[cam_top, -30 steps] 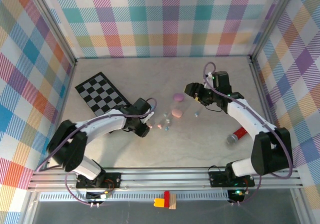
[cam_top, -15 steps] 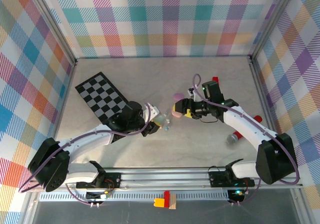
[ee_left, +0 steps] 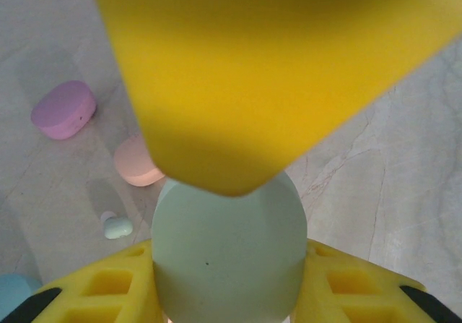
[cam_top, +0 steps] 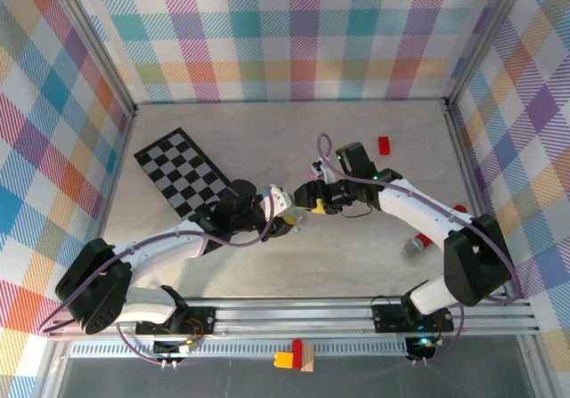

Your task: Insert wireless bluetooth earbuds into charging case

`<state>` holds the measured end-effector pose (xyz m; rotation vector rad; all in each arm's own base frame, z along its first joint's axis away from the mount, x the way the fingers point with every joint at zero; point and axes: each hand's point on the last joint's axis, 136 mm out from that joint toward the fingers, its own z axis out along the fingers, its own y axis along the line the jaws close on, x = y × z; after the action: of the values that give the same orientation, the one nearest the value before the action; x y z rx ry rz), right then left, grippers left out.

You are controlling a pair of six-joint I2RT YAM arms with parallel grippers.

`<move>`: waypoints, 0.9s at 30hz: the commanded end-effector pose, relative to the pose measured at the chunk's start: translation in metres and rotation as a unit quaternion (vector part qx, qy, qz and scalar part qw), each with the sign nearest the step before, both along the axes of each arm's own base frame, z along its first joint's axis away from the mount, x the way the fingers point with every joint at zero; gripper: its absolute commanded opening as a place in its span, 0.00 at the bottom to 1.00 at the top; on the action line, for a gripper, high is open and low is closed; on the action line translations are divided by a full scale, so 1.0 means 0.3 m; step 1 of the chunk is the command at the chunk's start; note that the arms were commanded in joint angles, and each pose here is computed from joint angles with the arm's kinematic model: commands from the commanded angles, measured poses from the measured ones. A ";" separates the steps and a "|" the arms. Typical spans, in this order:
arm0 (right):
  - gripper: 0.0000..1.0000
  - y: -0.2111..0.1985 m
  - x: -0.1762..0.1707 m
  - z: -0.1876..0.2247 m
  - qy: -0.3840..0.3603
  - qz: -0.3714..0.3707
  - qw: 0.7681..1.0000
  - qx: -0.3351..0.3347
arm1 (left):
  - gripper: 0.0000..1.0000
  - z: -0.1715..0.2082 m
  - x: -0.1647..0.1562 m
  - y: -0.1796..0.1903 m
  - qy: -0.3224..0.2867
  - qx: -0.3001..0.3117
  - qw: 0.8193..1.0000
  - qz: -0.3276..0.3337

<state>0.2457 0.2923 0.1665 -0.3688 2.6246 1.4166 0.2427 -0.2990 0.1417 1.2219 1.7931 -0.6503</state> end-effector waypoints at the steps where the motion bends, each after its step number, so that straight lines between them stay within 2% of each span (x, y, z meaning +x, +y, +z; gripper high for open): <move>1: 0.63 0.022 -0.010 0.004 0.006 0.020 1.000 0.007 | 0.34 0.061 0.005 -0.039 -0.027 -0.021 0.999 -0.022; 4: 0.56 0.028 -0.017 -0.003 0.012 0.026 1.000 0.008 | 0.34 0.063 0.013 -0.040 -0.025 -0.021 0.999 -0.017; 7: 0.53 0.031 -0.024 -0.007 0.011 0.030 0.999 0.007 | 0.34 0.060 0.019 -0.045 -0.022 -0.019 0.999 -0.016; 14: 0.33 0.025 -0.019 -0.006 0.008 0.023 1.000 0.000 | 0.34 0.062 0.025 -0.049 -0.024 -0.019 0.999 -0.016; 17: 0.28 0.027 -0.014 0.021 0.002 0.019 1.000 0.007 | 0.35 0.063 0.027 -0.047 -0.027 -0.021 0.999 -0.012; 19: 0.27 0.028 -0.011 0.045 -0.005 0.018 1.000 0.014 | 0.40 0.074 0.029 -0.047 -0.037 -0.033 0.999 -0.010; 21: 0.26 0.023 -0.005 0.079 -0.015 0.012 1.000 0.023 | 0.54 0.104 0.030 -0.047 -0.056 -0.061 0.997 -0.006; 23: 0.26 0.011 0.004 0.121 -0.024 0.001 0.999 0.039 | 0.63 0.144 0.031 -0.043 -0.076 -0.092 0.993 0.003; 27: 0.26 -0.033 0.037 0.218 -0.031 -0.034 0.993 0.106 | 0.68 0.239 0.033 -0.034 -0.101 -0.172 0.980 0.023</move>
<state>0.2497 0.2884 0.1953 -0.3286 2.5334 1.4869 0.2494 -0.3036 0.1611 1.1012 1.6556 -0.6849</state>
